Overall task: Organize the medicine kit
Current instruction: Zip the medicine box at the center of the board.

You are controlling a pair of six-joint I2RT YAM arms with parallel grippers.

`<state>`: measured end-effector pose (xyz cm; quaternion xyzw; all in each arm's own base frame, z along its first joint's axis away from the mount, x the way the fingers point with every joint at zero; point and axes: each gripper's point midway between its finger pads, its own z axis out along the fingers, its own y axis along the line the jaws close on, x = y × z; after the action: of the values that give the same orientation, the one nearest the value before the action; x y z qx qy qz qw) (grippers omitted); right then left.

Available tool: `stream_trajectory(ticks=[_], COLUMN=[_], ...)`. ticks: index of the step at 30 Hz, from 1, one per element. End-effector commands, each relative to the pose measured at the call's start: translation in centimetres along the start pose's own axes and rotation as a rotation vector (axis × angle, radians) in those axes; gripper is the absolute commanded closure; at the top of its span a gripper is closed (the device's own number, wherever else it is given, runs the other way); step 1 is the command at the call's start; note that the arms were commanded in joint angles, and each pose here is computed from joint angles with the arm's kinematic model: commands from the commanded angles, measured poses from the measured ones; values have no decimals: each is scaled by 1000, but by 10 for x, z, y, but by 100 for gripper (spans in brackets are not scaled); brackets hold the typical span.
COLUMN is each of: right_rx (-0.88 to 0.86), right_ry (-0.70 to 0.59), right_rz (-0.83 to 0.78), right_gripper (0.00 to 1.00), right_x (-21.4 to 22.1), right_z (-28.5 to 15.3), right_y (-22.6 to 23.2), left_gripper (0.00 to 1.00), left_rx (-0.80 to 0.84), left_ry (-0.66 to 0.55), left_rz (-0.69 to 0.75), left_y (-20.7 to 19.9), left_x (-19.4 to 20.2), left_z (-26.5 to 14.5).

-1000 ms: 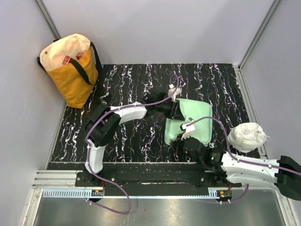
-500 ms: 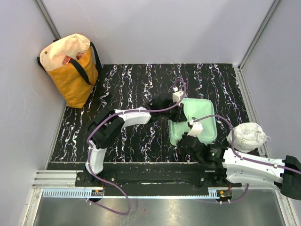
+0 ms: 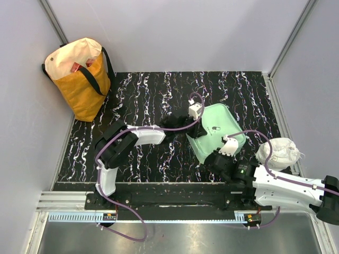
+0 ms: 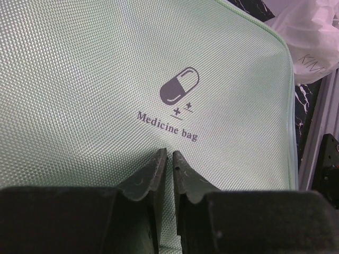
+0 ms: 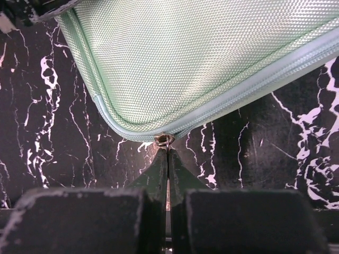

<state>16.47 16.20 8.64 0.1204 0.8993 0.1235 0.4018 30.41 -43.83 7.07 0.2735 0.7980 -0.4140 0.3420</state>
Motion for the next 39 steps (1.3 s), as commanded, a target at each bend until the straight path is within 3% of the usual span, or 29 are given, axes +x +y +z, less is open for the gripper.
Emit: stream_trajectory(ticks=[1,3,8,15,19,30,34,37,39], right_rx=[16,-171,-401,-271,-166,-44,-183,-247,-427], right_ry=[-119,-124,-170,-146,-89,-370,-458,-399,-379], right_rz=[-90,-220,-331,-226,-228,-189,-231,-314,-441], right_gripper=[100,100,100,100,100,100,100,100,100], right_x=[-30,-29,-34,-39,-41,-114,-133,-133,-122], right_z=[-4,-4,-17,5,29,39,43,52,54], right_y=[-4,31,68,43,19,-4,9,23,49], left_gripper=[84,84,86,87,88,90,91,91,91], left_rx=[-493,-482,-473,-540,-555,-587,-590,-591,-587], left_ry=[725,730,727,594,579,578,579,579,580], left_rz=[-164,-149,-185,-344,-341,-331,-326,-327,-329], left_y=[123,121,105,97,92,88,86,86,85], left_x=[228,231,239,255,259,268,270,271,271], left_z=[-118,-125,-139,-163,-168,-171,-172,-173,-172])
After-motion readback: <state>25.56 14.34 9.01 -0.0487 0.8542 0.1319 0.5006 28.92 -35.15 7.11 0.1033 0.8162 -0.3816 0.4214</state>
